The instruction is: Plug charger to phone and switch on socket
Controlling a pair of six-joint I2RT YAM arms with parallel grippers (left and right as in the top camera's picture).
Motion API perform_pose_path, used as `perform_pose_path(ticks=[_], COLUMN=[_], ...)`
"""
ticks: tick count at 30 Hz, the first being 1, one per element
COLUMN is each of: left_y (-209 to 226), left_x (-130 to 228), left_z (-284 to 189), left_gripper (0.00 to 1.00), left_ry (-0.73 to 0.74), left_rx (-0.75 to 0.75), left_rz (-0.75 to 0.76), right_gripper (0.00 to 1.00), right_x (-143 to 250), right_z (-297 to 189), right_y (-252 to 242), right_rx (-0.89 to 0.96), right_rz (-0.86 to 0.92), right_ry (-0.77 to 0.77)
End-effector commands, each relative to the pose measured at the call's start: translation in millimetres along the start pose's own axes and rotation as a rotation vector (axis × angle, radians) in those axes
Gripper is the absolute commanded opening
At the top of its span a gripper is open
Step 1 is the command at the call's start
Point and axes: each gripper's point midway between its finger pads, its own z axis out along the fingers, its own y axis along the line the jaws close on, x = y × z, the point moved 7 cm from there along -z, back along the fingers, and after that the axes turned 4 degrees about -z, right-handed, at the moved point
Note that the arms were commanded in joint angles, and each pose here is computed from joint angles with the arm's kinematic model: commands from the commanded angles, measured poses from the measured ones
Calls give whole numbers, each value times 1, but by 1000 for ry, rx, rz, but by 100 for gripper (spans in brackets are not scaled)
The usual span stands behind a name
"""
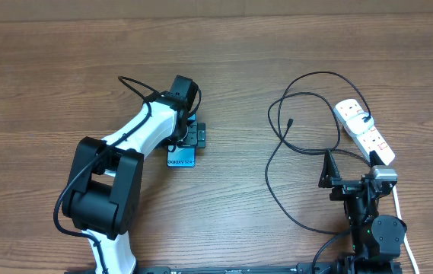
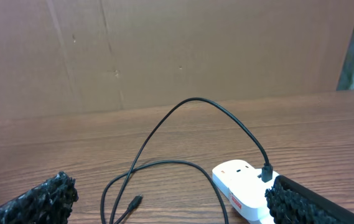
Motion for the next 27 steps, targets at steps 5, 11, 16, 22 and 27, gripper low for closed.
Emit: perform_pose_path(ticks=[5,11,16,22,27], left_y=[7,3,-4,-11,-21], left_x=[6,9,11,-1,-8], left_z=[20,20,11,-22,-52], left_gripper=[90,68,58,49,45], left_ry=[53,81,133,173,207], left_rx=[-28,14,72,93,150], left_rz=[-9,-10,-14,-18,-21], right_gripper=[100,100,100,100,100], right_x=[2,2,2,2,2], right_z=[0,0,0,0,0], right_y=[0,0,0,0,0], right_rx=[-4,-4,-4,-4,-4], right_rz=[-5,-5,-5,-5,-5], right_ry=[-5,-5,-5,-5,-5])
